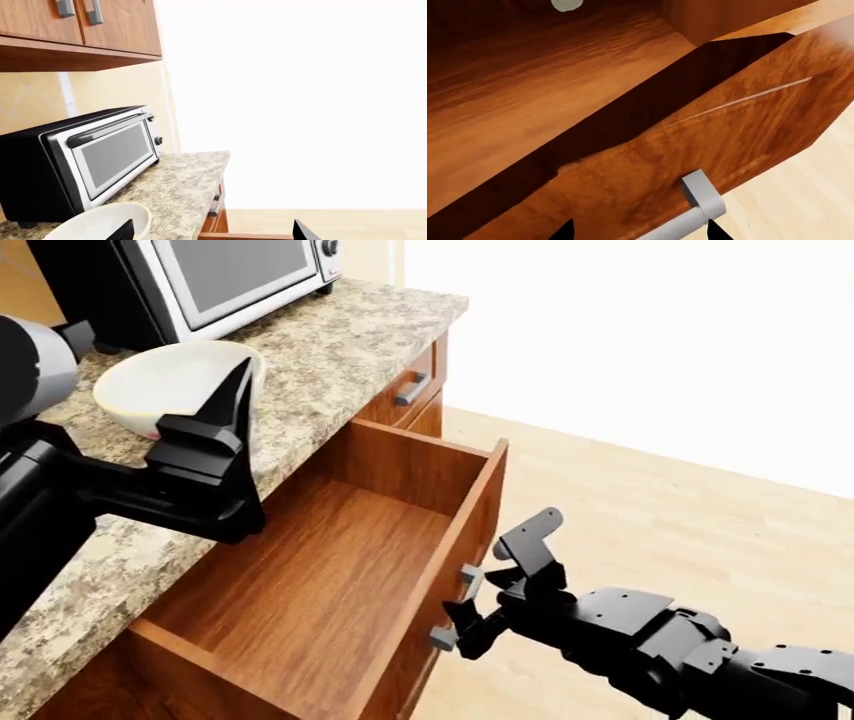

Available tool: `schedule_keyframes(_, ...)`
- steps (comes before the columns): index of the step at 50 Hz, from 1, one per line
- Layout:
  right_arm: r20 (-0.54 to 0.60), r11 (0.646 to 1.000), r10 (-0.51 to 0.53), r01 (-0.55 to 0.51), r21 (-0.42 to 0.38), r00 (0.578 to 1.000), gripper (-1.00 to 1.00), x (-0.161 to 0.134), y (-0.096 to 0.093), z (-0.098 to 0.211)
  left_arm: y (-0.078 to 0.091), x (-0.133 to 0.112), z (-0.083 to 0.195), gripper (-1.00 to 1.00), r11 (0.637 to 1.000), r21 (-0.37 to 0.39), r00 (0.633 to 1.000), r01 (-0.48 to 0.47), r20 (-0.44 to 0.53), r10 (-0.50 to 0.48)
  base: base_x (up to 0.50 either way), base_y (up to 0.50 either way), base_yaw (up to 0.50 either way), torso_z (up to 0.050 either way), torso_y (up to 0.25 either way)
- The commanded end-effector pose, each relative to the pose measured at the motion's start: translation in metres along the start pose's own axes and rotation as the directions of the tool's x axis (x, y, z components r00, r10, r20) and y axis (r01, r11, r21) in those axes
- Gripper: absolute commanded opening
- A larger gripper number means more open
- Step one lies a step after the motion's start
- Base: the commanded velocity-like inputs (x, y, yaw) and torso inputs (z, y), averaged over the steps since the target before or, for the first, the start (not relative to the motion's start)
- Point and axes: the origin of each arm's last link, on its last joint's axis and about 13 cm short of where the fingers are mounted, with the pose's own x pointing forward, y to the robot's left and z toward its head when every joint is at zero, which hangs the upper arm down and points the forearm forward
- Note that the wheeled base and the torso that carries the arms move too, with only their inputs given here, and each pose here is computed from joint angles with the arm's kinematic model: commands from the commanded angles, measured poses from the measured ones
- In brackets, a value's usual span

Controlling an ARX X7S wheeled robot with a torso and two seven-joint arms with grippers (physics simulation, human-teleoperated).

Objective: Place the bar in the bowl and close the drawer.

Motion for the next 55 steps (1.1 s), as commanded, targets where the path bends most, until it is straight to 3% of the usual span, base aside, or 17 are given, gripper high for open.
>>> schedule_keyframes(1,0.066,0.991,0.133,-0.134,0.017,0.989,1.0,0.028,0.034,0.022,0.001,-0.001,0.0,1.0,1.0,0.001,1.0,-0.002,0.001,0.002,0.0,0.0,0.0,0.0,0.0)
schedule_keyframes(32,0.064,0.985,0.17,-0.169,-0.032,0.983,1.0,0.084,0.075,0.048,0.005,-0.001,0.0,1.0,1.0,0.001,1.0,-0.012,-0.003,0.012,0.0,0.0,0.0,0.0,0.0)
schedule_keyframes(47,0.052,0.972,0.218,-0.212,-0.103,0.975,1.0,0.09,0.097,0.051,0.005,0.005,0.001,1.0,1.0,0.004,1.0,-0.004,-0.006,0.004,0.0,0.0,0.0,0.0,0.0)
schedule_keyframes(55,0.092,0.975,0.214,-0.207,-0.078,0.972,1.0,0.09,0.095,0.057,0.005,0.006,-0.001,1.0,1.0,0.005,1.0,0.0,-0.009,0.0,0.0,0.0,0.0,0.0,0.0)
